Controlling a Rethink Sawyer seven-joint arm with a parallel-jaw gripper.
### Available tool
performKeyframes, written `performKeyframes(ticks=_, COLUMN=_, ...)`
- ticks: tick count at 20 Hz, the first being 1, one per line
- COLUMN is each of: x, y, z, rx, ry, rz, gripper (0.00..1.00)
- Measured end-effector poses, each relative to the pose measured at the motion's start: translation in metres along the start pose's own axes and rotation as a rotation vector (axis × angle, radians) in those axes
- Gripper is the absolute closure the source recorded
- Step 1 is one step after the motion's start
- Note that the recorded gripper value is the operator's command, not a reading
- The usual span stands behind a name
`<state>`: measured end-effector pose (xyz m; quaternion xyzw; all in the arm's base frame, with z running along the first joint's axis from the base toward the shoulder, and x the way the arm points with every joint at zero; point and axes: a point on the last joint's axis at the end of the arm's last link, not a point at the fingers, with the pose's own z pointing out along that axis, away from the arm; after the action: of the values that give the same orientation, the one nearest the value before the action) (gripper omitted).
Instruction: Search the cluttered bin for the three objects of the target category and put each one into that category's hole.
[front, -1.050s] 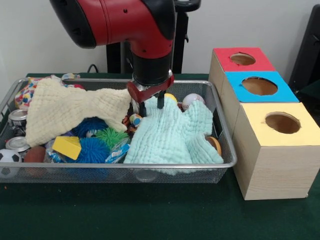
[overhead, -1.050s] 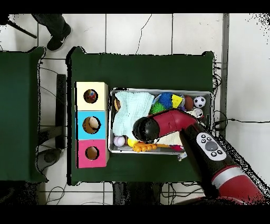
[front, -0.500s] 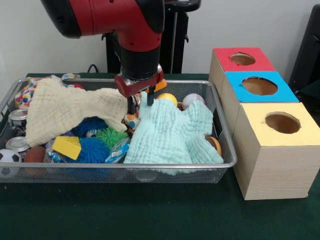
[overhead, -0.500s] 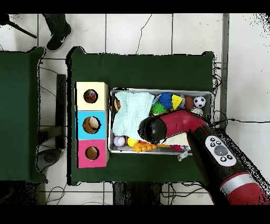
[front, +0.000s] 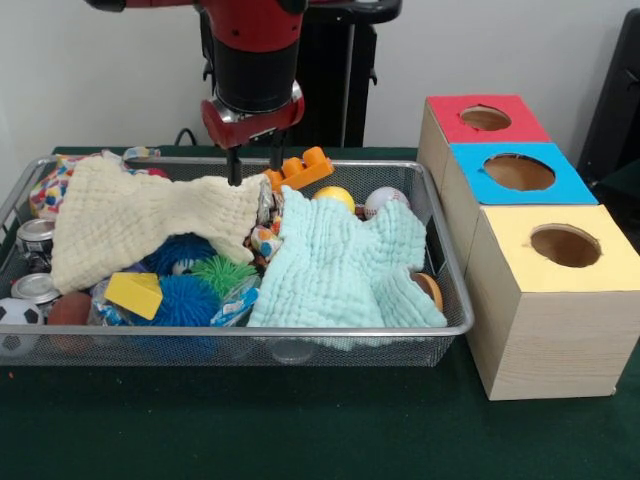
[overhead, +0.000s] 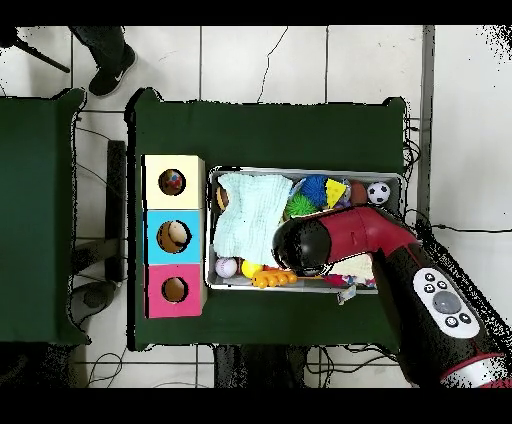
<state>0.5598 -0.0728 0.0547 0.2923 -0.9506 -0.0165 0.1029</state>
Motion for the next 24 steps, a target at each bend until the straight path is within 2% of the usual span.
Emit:
performKeyframes(ticks=5, x=-0.003, y=0.001, z=-0.001, rx=0.000, ry=-0.006, rz=-0.005, gripper=0.00)
performKeyframes(ticks=16, x=-0.022, y=0.032, z=0.032, rx=-0.094, ry=-0.021, rz=-0.052, gripper=0.00)
performKeyframes(ticks=24, x=-0.029, y=0.033, z=0.037, rx=-0.117, ry=-0.039, rz=-0.055, gripper=0.00)
